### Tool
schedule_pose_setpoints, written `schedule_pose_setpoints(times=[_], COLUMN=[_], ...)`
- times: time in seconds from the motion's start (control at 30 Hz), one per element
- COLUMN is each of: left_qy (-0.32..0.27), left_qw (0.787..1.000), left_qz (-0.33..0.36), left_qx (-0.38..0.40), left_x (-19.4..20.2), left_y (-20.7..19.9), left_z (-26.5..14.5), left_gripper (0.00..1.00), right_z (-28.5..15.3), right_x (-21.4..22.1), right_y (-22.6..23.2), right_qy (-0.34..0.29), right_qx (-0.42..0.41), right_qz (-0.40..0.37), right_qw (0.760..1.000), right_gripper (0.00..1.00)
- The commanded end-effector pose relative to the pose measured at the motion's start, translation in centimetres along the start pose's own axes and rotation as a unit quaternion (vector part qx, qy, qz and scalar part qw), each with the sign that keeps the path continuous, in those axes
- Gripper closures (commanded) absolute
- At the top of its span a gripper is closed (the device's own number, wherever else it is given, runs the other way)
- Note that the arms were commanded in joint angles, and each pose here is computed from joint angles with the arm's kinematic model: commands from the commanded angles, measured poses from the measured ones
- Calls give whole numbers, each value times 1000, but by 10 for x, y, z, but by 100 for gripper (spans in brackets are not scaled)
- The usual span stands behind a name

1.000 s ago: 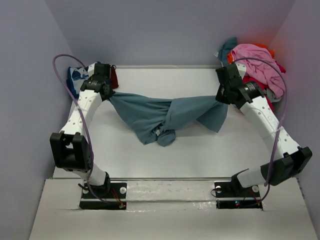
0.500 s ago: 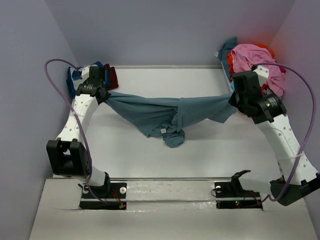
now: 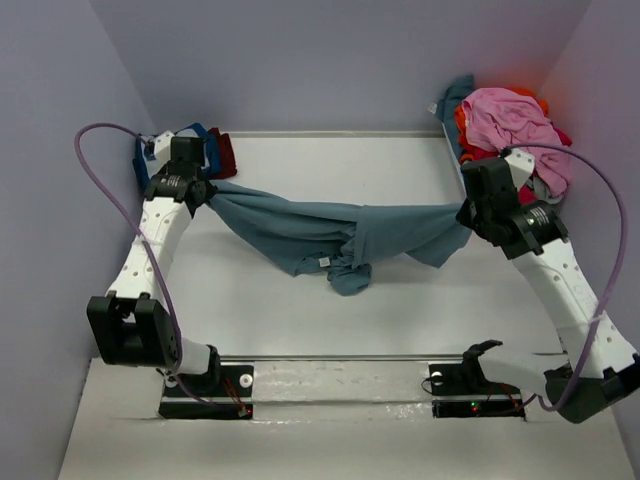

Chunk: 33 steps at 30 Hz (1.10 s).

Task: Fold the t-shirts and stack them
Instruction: Flatten out the tshirt

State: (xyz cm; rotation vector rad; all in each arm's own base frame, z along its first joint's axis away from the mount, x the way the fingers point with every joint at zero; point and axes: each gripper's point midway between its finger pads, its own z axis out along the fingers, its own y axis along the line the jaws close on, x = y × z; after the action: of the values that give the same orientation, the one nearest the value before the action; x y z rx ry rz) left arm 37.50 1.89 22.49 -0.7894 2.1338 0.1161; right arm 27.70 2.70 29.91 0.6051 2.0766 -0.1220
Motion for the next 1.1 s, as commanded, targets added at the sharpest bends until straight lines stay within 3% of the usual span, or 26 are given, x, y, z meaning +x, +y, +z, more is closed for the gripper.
schedule_pose_setpoints(times=[0.0, 0.03, 0.07, 0.1, 0.3, 0.37, 0.5, 0.63, 0.8, 1.07], left_qy=[23, 24, 18, 15, -6, 17, 64, 113, 162, 194], left_qw=[1000, 1000, 1000, 1000, 996, 988, 969, 954, 942, 940], left_qz=[6, 7, 10, 11, 58, 110, 203, 233, 263, 259], left_qx=[-19, -14, -6, -2, 72, 107, 127, 150, 133, 113], left_x=[12, 12, 7, 5, -3, 21, 78, 129, 179, 214], left_y=[4, 1, -2, -4, -50, -78, -114, -131, -111, -52], left_z=[27, 27, 27, 26, 3, -5, -21, -34, -38, -52], left_gripper=[48, 32, 8, 1, 1, 1, 1, 1, 1, 1], right_z=[21, 22, 22, 23, 29, 34, 41, 58, 82, 133], right_x=[21, 23, 22, 22, 21, 25, 33, 45, 40, 60], right_y=[6, 9, 13, 15, 21, 23, 36, 55, 89, 151], right_qy=[37, 44, 45, 47, 47, 52, 68, 103, 103, 151], right_qx=[17, 13, 6, 2, 0, 2, -18, -25, -53, -101], right_qz=[-23, -24, -26, -29, -38, -39, -50, -73, -90, -126], right_qw=[999, 999, 999, 998, 998, 998, 996, 992, 989, 975], right_gripper=[84, 82, 77, 77, 85, 89, 86, 84, 84, 84])
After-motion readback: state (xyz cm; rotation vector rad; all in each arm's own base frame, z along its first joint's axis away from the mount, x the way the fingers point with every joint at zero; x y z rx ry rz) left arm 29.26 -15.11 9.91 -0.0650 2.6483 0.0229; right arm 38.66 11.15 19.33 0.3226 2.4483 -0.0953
